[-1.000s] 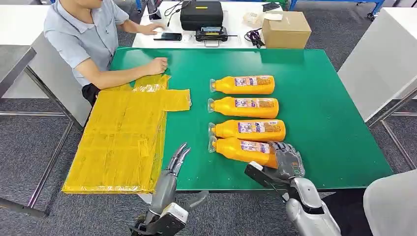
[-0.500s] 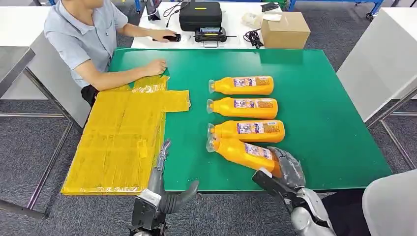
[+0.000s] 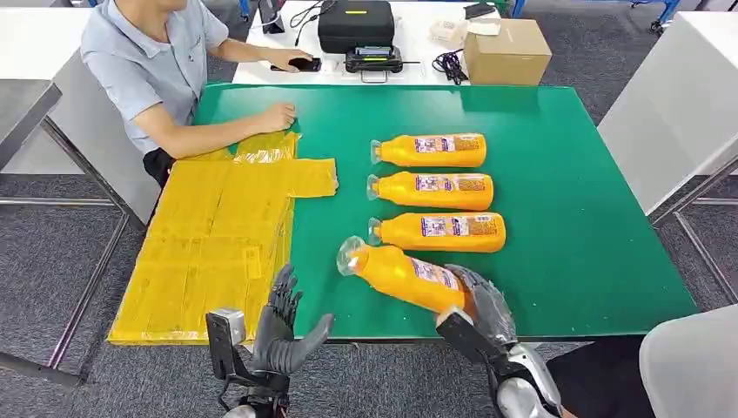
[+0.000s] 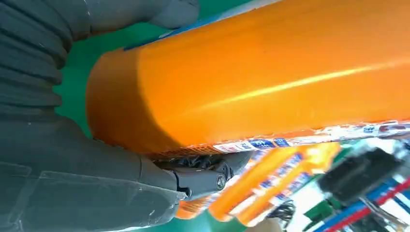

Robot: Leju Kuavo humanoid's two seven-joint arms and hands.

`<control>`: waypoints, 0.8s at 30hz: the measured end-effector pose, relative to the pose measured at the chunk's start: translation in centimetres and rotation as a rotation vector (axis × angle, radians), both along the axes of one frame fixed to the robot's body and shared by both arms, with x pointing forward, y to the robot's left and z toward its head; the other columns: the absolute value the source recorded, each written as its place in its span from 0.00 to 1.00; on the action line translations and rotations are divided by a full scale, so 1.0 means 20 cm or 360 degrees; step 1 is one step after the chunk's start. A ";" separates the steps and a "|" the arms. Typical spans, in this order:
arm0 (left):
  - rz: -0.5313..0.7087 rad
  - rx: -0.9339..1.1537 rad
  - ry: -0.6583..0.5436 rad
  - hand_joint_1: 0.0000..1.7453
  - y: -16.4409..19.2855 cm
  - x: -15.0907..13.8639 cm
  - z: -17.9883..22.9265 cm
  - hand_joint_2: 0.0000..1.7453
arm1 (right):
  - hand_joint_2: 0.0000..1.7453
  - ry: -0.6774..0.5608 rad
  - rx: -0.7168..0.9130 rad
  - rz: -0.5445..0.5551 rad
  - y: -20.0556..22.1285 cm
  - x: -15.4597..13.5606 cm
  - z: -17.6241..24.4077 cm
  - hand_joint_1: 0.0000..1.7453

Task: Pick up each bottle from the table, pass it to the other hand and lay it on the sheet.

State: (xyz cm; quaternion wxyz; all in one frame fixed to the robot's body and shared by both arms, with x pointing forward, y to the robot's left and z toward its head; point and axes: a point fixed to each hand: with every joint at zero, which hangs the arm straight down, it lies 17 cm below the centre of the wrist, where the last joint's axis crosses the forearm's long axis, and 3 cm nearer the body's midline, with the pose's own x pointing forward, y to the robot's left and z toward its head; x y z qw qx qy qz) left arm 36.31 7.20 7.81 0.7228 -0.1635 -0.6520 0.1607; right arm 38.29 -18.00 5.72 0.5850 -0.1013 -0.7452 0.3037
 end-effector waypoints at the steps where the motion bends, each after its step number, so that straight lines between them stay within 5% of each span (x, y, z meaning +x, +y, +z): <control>1: -0.0022 -0.0030 0.0015 0.00 -0.01 0.00 -0.01 1.00 | 1.00 -0.0013 0.0030 0.0004 0.02 0.01 0.02 1.00; 13: -0.0246 0.0029 -0.0202 0.00 -0.18 -0.03 0.13 1.00 | 1.00 -0.0089 0.0206 0.0133 0.28 0.07 0.17 1.00; 24: -0.0308 0.0055 -0.0248 0.00 -0.25 0.00 0.16 1.00 | 1.00 -0.0053 0.0053 0.0308 0.53 0.07 0.08 1.00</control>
